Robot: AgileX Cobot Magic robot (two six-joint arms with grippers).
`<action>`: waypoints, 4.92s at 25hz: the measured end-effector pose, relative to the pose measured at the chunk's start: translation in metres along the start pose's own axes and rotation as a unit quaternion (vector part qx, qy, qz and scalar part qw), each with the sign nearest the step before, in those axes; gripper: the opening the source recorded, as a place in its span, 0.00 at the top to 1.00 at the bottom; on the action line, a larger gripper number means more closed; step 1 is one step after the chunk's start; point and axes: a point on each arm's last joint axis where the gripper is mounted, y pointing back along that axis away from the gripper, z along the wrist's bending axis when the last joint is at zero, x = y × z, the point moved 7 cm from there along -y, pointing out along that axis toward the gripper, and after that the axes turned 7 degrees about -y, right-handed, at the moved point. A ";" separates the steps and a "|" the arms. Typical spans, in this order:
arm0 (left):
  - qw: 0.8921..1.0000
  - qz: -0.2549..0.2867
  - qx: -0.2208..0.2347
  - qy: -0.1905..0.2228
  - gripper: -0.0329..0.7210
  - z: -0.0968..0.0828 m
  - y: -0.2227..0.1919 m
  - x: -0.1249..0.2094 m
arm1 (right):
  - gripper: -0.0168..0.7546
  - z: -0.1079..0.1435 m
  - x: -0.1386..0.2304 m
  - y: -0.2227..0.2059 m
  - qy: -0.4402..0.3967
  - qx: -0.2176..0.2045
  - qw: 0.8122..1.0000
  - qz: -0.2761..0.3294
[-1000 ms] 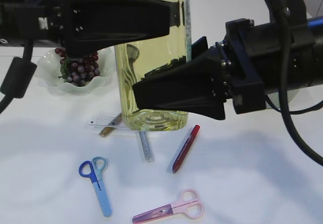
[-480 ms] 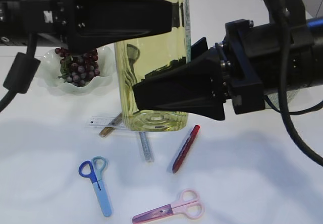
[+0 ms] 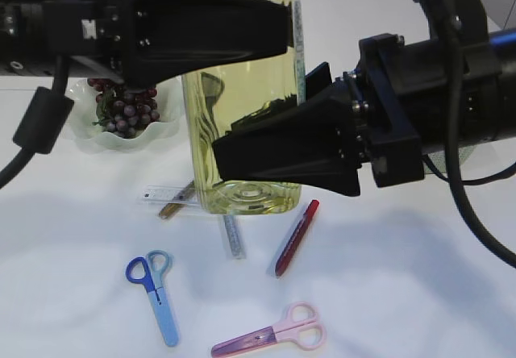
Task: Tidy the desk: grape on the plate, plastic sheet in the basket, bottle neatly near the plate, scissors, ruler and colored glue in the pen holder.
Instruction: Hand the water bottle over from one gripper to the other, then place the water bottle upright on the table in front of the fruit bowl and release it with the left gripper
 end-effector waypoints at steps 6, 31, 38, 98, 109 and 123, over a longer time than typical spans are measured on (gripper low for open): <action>1.000 0.000 0.000 0.002 0.30 0.000 0.000 0.000 | 0.36 0.000 0.000 0.000 0.000 0.000 1.000 0.000; 1.000 0.001 0.007 -0.002 0.35 -0.002 0.000 -0.001 | 0.30 0.000 0.002 0.000 0.000 0.000 1.000 0.009; 1.000 0.001 0.008 -0.002 0.36 -0.003 0.000 -0.003 | 0.21 0.001 0.001 0.001 -0.008 0.001 1.000 0.011; 0.996 0.051 -0.069 0.026 0.36 0.034 0.033 0.009 | 0.12 0.001 0.026 0.003 -0.103 0.017 0.990 0.094; 0.993 0.065 -0.091 0.023 0.36 0.042 0.039 0.013 | 0.16 -0.032 0.068 0.021 -0.170 0.152 0.951 0.207; 0.975 0.134 -0.174 0.010 0.36 0.068 0.051 0.034 | 0.20 -0.055 0.115 0.069 -0.266 0.322 0.845 0.335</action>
